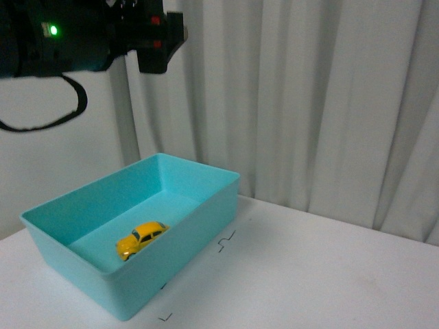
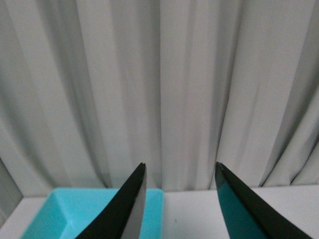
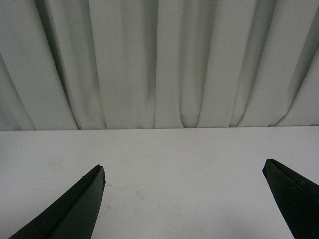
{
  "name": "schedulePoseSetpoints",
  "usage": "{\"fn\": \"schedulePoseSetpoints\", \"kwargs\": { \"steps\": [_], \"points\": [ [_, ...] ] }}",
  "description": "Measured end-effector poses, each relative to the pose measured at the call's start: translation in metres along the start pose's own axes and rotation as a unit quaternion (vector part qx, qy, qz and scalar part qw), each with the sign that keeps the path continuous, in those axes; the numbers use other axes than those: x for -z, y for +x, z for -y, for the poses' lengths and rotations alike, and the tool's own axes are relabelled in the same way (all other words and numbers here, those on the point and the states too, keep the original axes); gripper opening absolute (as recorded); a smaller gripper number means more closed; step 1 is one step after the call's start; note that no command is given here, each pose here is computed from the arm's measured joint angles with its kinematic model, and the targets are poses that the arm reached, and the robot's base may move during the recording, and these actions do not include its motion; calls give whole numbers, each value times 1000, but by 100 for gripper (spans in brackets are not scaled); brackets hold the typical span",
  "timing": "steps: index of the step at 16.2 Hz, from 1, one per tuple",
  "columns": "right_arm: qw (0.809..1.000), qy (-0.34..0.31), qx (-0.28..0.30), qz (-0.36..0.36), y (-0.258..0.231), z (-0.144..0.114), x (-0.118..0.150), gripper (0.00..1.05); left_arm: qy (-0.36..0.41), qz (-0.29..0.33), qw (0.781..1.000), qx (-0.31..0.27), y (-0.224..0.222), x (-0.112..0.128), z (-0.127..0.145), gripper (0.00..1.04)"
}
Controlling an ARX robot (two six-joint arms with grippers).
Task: Wind up and store yellow beetle toy
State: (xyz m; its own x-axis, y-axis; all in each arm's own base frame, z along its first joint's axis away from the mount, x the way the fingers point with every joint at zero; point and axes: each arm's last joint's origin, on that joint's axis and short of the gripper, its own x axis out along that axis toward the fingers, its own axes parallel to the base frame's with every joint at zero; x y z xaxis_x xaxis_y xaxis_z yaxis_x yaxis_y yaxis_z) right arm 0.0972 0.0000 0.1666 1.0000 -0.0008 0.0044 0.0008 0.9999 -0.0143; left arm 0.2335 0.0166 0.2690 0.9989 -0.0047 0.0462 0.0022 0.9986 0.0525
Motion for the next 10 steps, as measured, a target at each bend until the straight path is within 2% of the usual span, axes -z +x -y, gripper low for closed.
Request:
{"fn": "schedulePoseSetpoints", "kwargs": {
  "steps": [2,3,4,8,10],
  "points": [
    [1000,0,0,0,0,0,0,98,-16,-34,999,0,-20,34,6,23],
    [1000,0,0,0,0,0,0,98,-20,-36,999,-3,-30,44,9,10],
    [1000,0,0,0,0,0,0,98,-23,-24,999,-4,-39,45,17,2],
    [1000,0,0,0,0,0,0,98,-24,-30,999,-3,-67,67,20,2],
    [1000,0,0,0,0,0,0,98,-24,-25,999,-3,-74,70,20,2]
  ]
}}
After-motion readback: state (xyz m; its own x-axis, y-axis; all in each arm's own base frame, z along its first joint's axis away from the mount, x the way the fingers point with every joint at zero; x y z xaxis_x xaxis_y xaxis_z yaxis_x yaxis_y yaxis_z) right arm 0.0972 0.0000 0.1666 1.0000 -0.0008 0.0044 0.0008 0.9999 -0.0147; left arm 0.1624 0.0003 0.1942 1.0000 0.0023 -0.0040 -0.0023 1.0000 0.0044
